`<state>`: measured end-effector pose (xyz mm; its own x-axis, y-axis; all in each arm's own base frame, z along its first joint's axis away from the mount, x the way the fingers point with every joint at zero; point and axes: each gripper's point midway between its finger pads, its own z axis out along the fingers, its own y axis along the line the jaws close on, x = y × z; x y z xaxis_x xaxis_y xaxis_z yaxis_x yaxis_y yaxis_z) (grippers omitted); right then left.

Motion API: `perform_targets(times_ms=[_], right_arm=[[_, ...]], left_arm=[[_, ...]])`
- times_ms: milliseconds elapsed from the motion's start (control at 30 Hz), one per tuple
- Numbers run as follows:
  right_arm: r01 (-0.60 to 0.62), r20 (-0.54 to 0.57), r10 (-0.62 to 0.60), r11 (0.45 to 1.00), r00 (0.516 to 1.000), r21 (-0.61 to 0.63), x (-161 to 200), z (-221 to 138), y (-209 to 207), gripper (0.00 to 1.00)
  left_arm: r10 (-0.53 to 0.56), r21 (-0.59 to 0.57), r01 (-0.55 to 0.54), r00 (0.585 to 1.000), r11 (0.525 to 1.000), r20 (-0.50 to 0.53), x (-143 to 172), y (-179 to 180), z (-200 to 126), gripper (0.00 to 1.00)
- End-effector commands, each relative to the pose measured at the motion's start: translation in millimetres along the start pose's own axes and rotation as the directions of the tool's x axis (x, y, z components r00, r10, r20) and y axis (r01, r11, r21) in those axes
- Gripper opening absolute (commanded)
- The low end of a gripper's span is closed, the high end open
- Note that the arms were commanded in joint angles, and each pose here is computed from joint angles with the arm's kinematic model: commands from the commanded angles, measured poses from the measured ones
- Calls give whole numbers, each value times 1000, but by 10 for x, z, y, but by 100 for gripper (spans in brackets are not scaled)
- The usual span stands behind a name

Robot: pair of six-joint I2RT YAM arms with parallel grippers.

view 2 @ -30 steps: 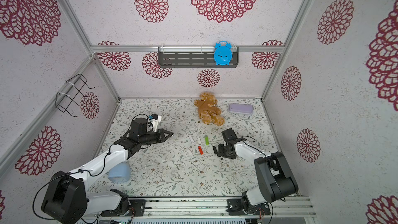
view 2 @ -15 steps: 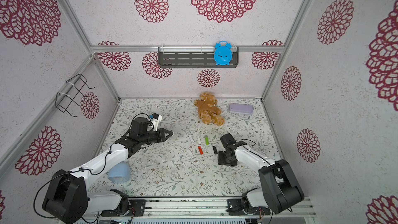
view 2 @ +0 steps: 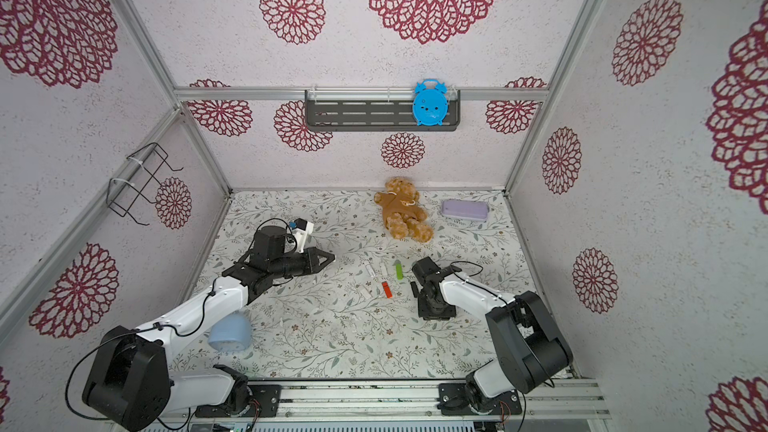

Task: Close the usb drive cover
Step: Pick up the USB drive from the center of the board.

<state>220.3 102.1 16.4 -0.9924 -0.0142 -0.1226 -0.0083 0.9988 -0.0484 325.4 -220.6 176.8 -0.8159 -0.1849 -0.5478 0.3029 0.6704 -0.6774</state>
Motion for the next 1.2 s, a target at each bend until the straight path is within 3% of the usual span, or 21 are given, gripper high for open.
perform_targets(times_ms=[0, 300, 500, 633, 767, 967, 1167], right_arm=[[14, -65, -11, 999, 998, 43, 142, 89, -78, 30], [19, -33, -19, 1000, 999, -13, 89, 43, 12, 24], [50, 132, -39, 996, 990, -80, -201, -345, 103, 22], [122, 321, -62, 978, 945, -169, -445, -745, 250, 22], [231, 462, -126, 957, 878, -178, -601, -1078, 375, 23], [450, 502, -295, 866, 813, -219, -585, -1262, 759, 25], [536, 524, -358, 811, 773, -236, -618, -1331, 988, 24]], left_arm=[[26, 9, -26, 999, 1000, 23, -89, -41, -27, 8], [28, 28, -29, 1000, 999, 9, -90, -72, -3, 8], [33, 39, -34, 999, 999, 4, -98, -100, 2, 8], [38, 60, -38, 999, 997, -5, -110, -143, 14, 8], [41, 84, -39, 999, 996, -29, -86, -181, 43, 8], [48, 103, -43, 998, 994, -44, -68, -209, 70, 8], [47, 106, -42, 998, 993, -48, -61, -221, 85, 8]])
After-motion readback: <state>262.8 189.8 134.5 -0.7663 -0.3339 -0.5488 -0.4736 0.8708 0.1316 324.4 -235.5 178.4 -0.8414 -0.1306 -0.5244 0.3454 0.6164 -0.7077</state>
